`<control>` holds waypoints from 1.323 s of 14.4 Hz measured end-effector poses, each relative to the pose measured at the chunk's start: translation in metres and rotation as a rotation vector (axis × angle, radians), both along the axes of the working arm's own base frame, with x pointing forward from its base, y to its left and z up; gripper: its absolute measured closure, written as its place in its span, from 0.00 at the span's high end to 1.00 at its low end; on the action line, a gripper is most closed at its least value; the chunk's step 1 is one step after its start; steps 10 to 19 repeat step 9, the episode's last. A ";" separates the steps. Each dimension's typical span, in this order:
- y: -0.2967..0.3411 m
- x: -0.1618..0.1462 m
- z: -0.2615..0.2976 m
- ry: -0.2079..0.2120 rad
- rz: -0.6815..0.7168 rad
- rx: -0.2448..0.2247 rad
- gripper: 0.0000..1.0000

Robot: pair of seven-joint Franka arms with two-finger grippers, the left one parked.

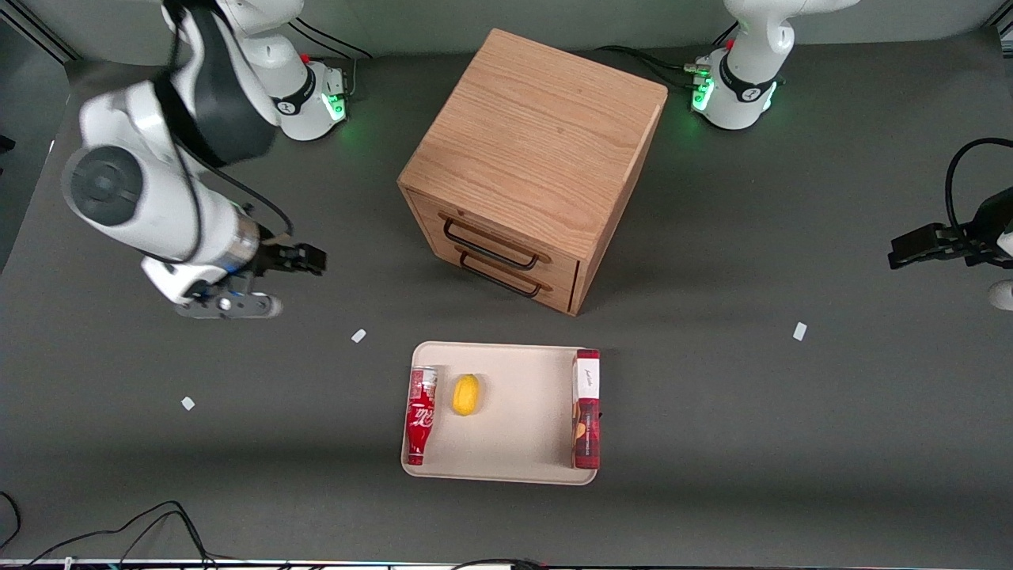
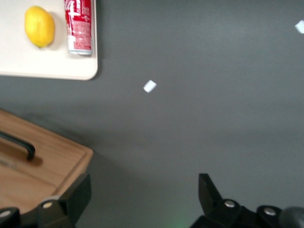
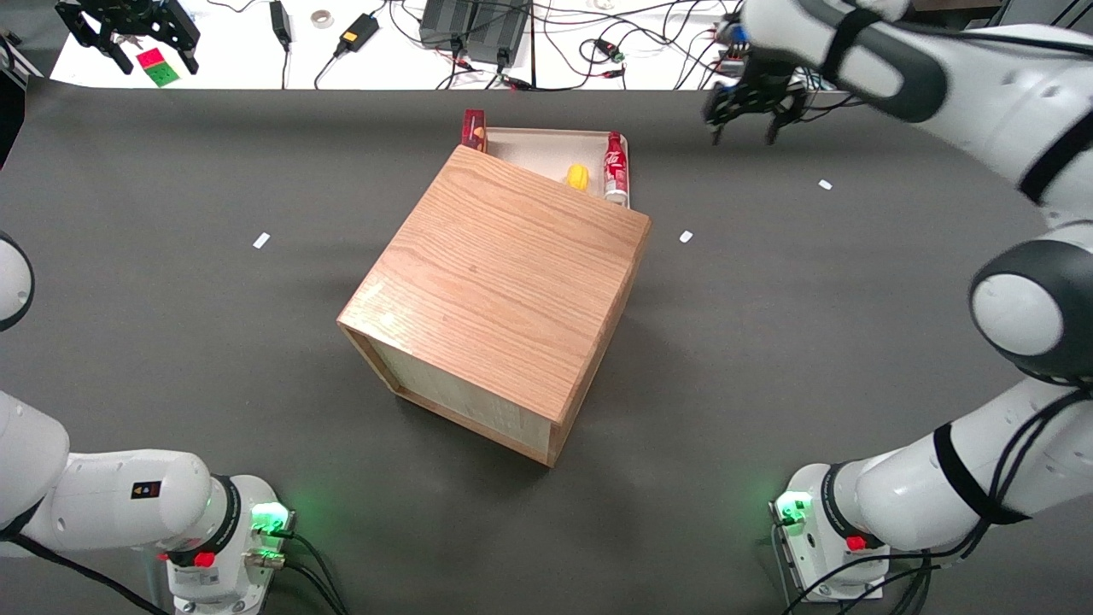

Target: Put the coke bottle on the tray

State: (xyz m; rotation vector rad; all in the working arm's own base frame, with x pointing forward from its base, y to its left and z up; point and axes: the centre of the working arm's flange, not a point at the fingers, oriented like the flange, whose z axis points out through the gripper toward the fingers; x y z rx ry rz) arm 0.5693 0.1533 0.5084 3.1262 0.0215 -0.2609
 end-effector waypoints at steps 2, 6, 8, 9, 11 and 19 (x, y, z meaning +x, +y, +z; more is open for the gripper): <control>-0.035 -0.012 0.030 0.006 0.045 0.016 1.00; -0.086 -0.028 0.065 -0.026 0.023 0.031 1.00; -0.088 -0.032 0.070 -0.032 0.021 0.031 1.00; -0.085 -0.032 0.071 -0.033 0.025 0.031 1.00; -0.085 -0.032 0.071 -0.033 0.025 0.031 1.00; -0.085 -0.032 0.071 -0.033 0.025 0.031 1.00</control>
